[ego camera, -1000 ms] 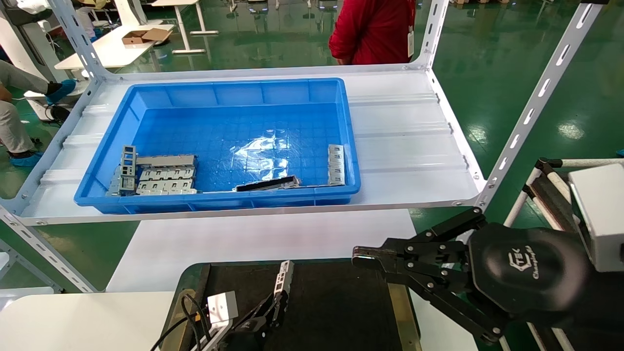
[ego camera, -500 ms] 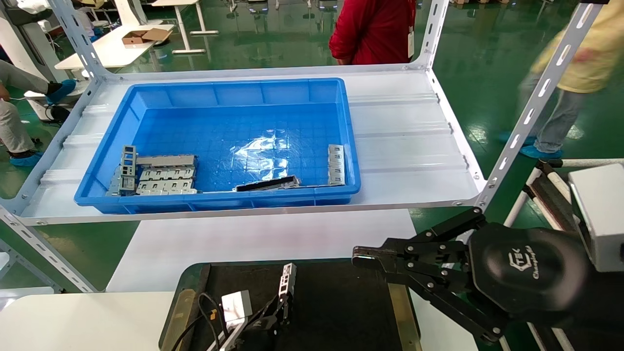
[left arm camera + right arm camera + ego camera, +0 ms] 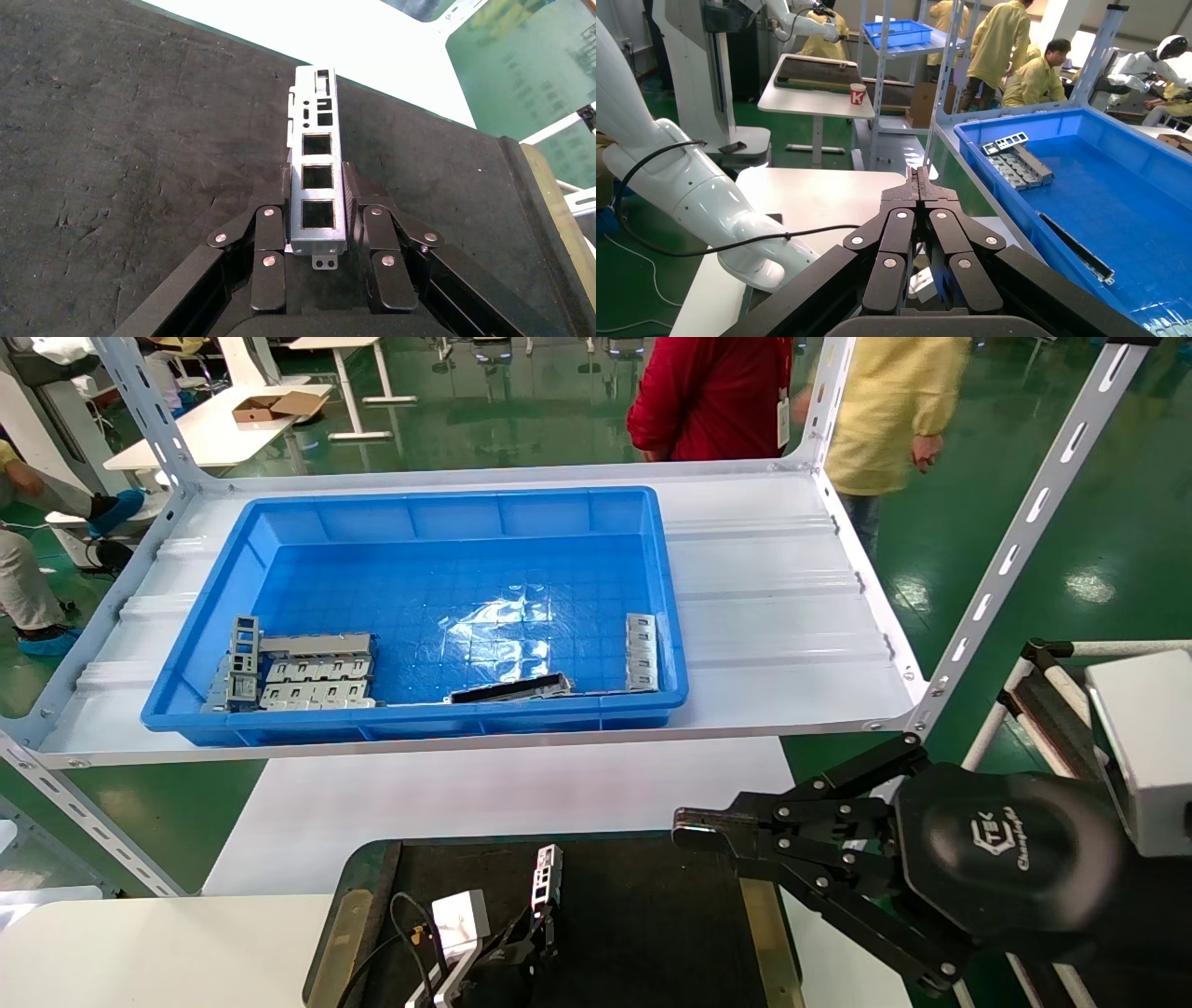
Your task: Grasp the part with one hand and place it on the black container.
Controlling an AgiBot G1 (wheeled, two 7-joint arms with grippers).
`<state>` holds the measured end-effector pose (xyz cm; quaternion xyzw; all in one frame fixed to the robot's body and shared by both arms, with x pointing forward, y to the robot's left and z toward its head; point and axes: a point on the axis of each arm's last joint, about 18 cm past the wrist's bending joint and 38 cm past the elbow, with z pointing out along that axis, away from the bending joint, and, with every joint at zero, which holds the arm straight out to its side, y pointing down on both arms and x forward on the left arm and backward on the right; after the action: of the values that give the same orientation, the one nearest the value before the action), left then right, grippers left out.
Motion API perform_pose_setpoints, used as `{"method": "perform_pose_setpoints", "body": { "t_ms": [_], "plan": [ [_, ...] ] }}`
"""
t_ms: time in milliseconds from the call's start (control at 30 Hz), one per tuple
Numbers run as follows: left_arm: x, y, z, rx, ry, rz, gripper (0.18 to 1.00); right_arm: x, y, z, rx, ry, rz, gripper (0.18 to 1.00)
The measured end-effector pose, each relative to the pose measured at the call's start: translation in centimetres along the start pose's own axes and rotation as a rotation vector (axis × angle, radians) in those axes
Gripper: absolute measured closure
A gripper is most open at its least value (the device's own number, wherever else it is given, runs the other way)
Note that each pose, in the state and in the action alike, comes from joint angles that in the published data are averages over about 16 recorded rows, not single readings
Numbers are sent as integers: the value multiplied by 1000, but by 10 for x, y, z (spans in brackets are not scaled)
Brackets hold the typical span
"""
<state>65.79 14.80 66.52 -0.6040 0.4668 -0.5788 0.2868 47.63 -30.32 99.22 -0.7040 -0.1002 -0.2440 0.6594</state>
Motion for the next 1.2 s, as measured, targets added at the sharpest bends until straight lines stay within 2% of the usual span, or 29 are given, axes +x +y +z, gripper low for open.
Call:
{"method": "perform_pose_setpoints", "body": {
  "t_ms": [367, 700, 1000, 1200],
  "plan": [
    [8, -4, -5, -21, -16, -2, 858, 0, 0, 0, 0, 0, 0, 984],
    [12, -7, -10, -36, -22, -6, 815, 0, 0, 0, 0, 0, 0, 932],
    [14, -13, -12, -39, -16, -18, 686, 0, 0, 0, 0, 0, 0, 822],
    [13, -22, -16, -40, 6, -31, 566, 0, 0, 0, 0, 0, 0, 692]
  ]
}}
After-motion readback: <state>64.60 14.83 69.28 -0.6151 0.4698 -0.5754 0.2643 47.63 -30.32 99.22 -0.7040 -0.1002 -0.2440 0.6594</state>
